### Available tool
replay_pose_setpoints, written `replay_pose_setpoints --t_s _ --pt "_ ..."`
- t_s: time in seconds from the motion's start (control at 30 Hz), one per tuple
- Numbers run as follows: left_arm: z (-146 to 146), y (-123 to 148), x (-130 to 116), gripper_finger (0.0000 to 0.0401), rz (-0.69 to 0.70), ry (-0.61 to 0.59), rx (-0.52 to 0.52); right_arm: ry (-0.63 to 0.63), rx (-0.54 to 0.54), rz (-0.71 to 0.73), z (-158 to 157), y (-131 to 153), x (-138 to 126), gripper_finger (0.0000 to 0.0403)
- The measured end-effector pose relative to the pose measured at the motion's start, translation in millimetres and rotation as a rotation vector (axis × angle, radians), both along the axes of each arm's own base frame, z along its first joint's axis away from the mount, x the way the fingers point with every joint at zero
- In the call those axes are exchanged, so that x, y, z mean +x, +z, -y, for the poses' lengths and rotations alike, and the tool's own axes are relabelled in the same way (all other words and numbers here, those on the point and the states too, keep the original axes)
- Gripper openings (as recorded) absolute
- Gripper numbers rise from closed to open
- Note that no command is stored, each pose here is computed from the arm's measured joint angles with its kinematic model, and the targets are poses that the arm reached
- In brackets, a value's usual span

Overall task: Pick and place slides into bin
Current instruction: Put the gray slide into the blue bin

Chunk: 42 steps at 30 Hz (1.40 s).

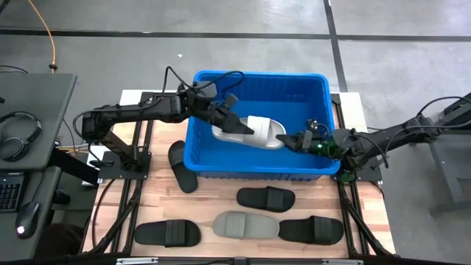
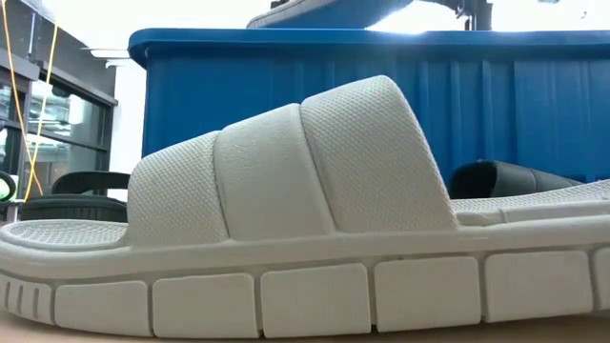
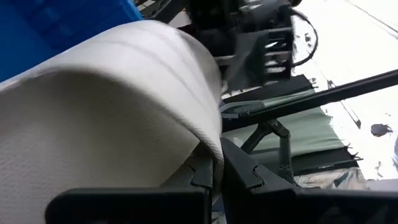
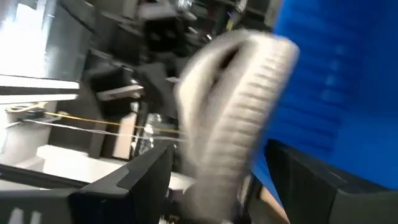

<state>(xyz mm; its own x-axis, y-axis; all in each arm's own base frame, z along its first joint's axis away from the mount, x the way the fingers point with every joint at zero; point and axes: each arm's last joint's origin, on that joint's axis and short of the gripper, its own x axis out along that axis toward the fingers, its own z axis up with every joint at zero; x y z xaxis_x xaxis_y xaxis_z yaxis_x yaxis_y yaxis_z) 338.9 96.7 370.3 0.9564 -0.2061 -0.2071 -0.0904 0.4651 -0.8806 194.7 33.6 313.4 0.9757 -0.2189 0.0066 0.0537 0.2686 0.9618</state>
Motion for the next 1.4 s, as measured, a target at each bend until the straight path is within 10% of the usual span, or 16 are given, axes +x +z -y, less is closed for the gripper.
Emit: replay_pose_setpoints --t_s 0.33,0.67,1.4 --pt "4.1 -1.4 -1.8 0.0000 -0.018 -0.056 0.017 -0.009 -0.003 0.019 1.3 3.3 -2.8 0.0208" --pt "4.4 1.3 -2.5 0.0000 0.007 -0.079 0.031 0.012 -0.019 -0.010 0.7 0.7 -2.9 0.0015" --pt "-25.4 18.7 -23.0 0.0169 0.081 0.051 0.073 -0.219 -0.136 0.008 4.3 17.6 -41.9 0.0003"
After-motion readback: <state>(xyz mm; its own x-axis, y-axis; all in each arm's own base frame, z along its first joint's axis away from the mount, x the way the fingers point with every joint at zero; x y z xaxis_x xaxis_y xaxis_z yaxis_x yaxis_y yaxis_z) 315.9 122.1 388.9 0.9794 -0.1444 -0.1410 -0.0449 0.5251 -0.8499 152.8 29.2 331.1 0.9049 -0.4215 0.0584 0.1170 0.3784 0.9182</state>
